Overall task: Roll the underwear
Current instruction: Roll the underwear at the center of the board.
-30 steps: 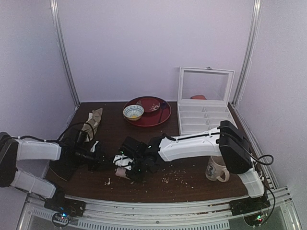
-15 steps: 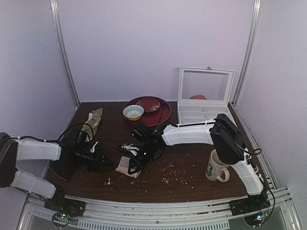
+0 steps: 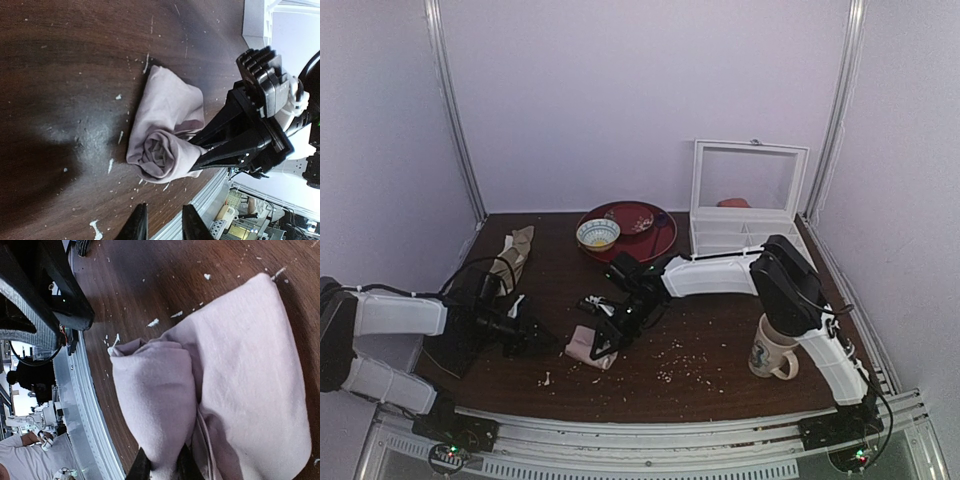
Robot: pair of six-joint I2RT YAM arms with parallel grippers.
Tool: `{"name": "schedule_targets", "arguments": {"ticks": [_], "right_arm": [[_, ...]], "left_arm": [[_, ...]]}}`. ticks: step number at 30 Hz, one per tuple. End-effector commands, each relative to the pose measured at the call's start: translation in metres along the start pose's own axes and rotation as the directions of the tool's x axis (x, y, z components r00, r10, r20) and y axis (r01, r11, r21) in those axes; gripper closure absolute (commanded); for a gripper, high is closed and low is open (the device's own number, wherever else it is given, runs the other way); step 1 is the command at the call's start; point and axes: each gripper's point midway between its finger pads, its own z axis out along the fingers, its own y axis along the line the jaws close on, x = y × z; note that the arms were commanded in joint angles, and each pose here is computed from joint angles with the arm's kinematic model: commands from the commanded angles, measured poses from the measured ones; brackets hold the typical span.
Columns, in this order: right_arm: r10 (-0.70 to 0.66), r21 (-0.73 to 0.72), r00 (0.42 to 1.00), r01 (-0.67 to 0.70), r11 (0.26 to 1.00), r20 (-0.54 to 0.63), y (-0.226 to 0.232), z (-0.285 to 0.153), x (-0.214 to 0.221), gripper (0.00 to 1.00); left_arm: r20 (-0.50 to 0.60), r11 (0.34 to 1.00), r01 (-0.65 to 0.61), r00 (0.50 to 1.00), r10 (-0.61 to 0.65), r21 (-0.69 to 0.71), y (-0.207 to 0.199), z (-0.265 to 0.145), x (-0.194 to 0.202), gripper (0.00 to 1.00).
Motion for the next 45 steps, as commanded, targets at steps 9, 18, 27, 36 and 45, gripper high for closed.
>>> {"name": "schedule_targets", "arguments": {"ticks": [9, 18, 27, 36, 45], "right_arm": [[0.158, 0.084, 0.982, -0.150, 0.985, -0.105, -0.036, 0.017, 0.031, 1.00], [0.132, 0.049, 0.976, -0.126, 0.991, -0.173, -0.031, 0.019, 0.040, 1.00], [0.118, 0.034, 0.974, -0.113, 0.993, -0.194, -0.030, 0.019, 0.041, 1.00], [0.118, 0.042, 0.973, -0.112, 0.993, -0.199, -0.032, 0.019, 0.043, 1.00], [0.121, 0.051, 0.972, -0.113, 0.992, -0.202, -0.037, 0.021, 0.044, 1.00]], "left_arm": [[-0.006, 0.996, -0.084, 0.996, 0.084, 0.031, -0.004, 0.008, -0.007, 0.54], [-0.019, 0.985, -0.168, 0.986, 0.168, 0.030, -0.008, 0.023, -0.011, 0.52], [-0.025, 0.978, -0.205, 0.978, 0.206, 0.043, -0.009, 0.035, -0.016, 0.49], [-0.092, 0.972, -0.226, 0.969, 0.231, 0.069, -0.010, 0.050, -0.003, 0.49], [-0.111, 0.969, -0.227, 0.965, 0.237, 0.095, -0.010, 0.050, 0.013, 0.51]]}}
